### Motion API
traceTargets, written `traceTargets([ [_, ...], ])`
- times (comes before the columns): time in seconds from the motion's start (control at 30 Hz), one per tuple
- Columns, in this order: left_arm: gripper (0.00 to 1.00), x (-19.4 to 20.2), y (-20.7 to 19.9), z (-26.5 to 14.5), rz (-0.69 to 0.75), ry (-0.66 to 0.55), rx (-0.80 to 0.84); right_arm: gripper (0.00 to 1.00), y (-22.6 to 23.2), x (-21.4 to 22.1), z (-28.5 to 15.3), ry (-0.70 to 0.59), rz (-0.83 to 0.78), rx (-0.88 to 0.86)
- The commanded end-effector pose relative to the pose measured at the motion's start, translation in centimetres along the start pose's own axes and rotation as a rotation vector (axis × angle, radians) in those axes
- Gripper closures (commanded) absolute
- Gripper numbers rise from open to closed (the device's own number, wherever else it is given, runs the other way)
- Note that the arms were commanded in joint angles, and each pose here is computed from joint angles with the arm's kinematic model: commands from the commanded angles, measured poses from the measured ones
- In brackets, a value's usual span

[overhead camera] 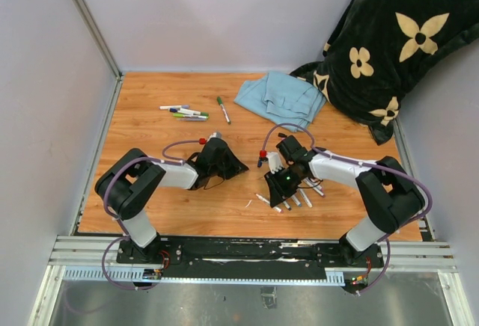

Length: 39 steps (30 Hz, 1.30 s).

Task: Open the pen caps
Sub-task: Place the pen cap at the center of the board.

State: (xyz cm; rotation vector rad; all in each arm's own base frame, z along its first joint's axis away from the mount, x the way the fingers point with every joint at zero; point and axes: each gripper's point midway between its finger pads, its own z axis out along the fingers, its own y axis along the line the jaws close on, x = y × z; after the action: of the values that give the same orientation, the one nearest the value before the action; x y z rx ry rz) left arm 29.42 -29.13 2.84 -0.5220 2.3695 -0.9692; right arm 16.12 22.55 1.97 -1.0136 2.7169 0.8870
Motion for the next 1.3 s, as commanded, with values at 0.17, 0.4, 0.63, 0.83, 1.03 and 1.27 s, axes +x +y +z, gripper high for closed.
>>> traceTargets([
  [0.17, 0.73, 1.4, 0.9, 0.4, 0.020, 0.049, -0.033, 0.73, 0.0, -0.1, -0.4, 0.024, -0.046, 0.022],
  [0.4, 0.67, 2.0, 2.3, 0.7, 0.067, 0.080, -0.080, 0.58, 1.5, -1.9, -2.1, -0.055, -0.162, -0.020],
  [0.63, 0.64, 0.4, 2.2, -0.7, 0.147, 0.012, -0.106, 0.52, 3.7, -3.2, -5.3, -0.104, -0.344, -0.092],
  [0.83, 0.43, -1.3, -1.8, -4.0, 0.270, -0.086, 0.092, 0.49, 4.3, -3.9, -8.2, -0.162, -0.427, -0.128],
  [1.03, 0.34, -2.8, -5.0, -7.4, 0.428, -0.171, 0.232, 0.48, 4.0, -4.6, -10.8, -0.254, -0.443, -0.114],
  [1.27, 0.20, -4.9, -6.2, -10.6, 0.525, -0.294, 0.271, 0.48, 3.5, -5.1, -12.7, -0.327, -0.435, -0.103],
])
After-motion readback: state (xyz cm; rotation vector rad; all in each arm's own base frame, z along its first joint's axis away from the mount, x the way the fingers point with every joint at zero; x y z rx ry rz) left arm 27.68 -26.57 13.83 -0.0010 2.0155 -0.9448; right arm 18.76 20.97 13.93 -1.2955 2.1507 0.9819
